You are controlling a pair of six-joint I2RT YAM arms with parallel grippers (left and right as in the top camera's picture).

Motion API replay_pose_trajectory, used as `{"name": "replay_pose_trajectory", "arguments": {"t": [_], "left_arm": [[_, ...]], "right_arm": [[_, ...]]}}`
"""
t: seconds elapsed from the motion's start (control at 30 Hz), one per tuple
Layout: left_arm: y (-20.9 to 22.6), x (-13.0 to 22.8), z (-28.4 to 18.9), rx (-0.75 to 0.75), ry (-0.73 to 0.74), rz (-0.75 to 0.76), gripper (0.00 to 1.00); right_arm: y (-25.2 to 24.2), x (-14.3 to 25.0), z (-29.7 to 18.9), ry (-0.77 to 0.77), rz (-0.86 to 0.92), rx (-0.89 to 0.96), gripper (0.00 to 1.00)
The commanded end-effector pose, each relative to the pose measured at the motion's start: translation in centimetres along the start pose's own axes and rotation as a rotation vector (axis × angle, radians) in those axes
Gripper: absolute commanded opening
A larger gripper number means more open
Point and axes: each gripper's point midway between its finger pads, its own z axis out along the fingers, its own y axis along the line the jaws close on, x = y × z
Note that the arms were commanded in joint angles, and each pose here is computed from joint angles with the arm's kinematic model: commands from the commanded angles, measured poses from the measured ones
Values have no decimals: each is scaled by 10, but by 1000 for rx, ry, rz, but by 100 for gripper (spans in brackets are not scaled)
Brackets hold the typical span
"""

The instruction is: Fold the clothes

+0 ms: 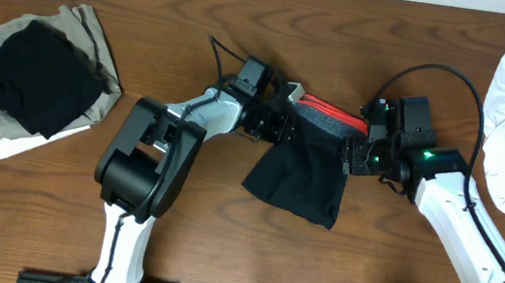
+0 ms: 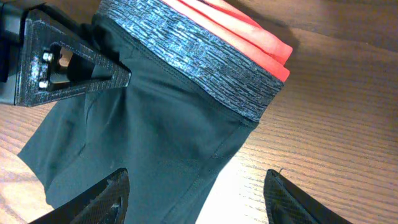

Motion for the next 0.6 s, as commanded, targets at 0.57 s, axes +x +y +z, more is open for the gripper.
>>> {"name": "replay_pose_trajectory", "arguments": {"t": [0.57], "left_arm": [[115,73,-81,-432,117,-677,6]], "right_arm": [[4,5,1,23,-8,-6,68]]}}
